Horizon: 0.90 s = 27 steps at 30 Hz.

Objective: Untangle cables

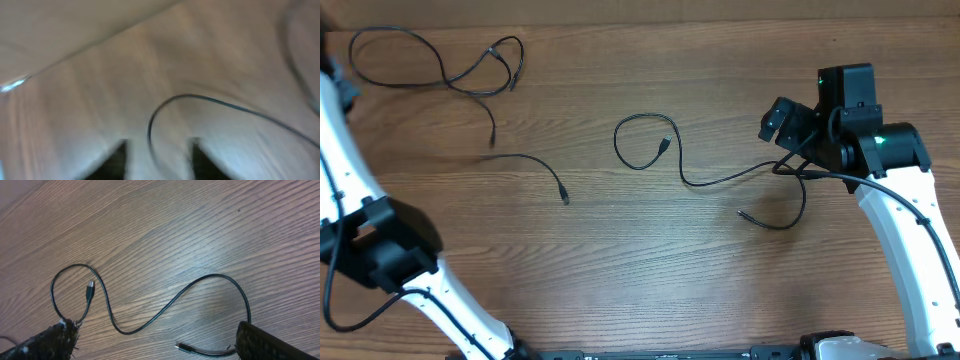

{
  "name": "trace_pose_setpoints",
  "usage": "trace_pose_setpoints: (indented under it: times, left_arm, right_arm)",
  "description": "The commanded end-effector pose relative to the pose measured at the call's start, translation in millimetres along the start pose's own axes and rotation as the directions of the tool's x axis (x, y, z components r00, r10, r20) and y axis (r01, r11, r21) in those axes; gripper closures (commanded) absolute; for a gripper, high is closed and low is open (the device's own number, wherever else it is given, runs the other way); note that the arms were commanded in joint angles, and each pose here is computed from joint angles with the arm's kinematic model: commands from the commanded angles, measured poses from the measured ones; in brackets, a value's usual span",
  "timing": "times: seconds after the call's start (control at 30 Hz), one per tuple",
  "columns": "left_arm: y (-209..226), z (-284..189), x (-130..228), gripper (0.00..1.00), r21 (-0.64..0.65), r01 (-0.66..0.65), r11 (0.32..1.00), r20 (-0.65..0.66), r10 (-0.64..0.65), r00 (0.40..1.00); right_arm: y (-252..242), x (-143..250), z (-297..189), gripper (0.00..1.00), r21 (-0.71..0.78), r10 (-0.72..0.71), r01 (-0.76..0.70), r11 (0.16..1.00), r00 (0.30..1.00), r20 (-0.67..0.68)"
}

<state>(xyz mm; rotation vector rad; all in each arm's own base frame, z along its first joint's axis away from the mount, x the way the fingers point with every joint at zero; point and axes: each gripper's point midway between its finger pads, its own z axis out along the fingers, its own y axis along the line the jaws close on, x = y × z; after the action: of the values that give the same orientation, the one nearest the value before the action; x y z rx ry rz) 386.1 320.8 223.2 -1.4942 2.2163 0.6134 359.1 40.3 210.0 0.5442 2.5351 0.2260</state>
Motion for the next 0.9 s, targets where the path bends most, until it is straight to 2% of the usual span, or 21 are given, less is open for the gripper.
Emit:
trace_pose_setpoints:
  times: [0.0,0.1,0.33,0.5,0.6,0.67,0.87]
  left_arm:
    - [16,5,0,0.0,-0.028,0.044,0.999,-0.023,-0.045,0.999]
    - [11,5,12,0.0,0.015,0.025,1.0,-0.084,-0.024,0.996]
    - [-43,-18,60,0.05,0.25,-0.181,0.951,-0.203,0.235,0.951]
    - [-67,-40,102,0.05,0.275,-0.288,0.917,-0.252,0.357,0.899]
    - [-78,-50,128,0.0,0.285,-0.349,0.893,-0.277,0.425,0.862]
    - [-87,-54,148,0.0,0.294,-0.393,0.871,-0.291,0.474,0.831]
    - [-99,-56,188,0.0,0.283,-0.436,0.854,-0.341,0.515,0.787]
  right_arm:
    - [-2,-2,-1,0.0,0.008,-0.001,0.001,1.0,1.0,0.009]
    - [-2,-2,-1,0.0,0.008,-0.001,0.001,1.0,1.0,0.009]
    - [-2,-2,-1,0.0,0.008,-0.001,0.001,1.0,1.0,0.009]
    - [-2,-2,-1,0.0,0.008,-0.001,0.001,1.0,1.0,0.009]
    - [-2,-2,-1,0.0,0.008,-0.001,0.001,1.0,1.0,0.009]
    - [-2,-2,-1,0.0,0.008,-0.001,0.001,1.0,1.0,0.009]
    - [-2,-2,-1,0.0,0.008,-0.001,0.001,1.0,1.0,0.009]
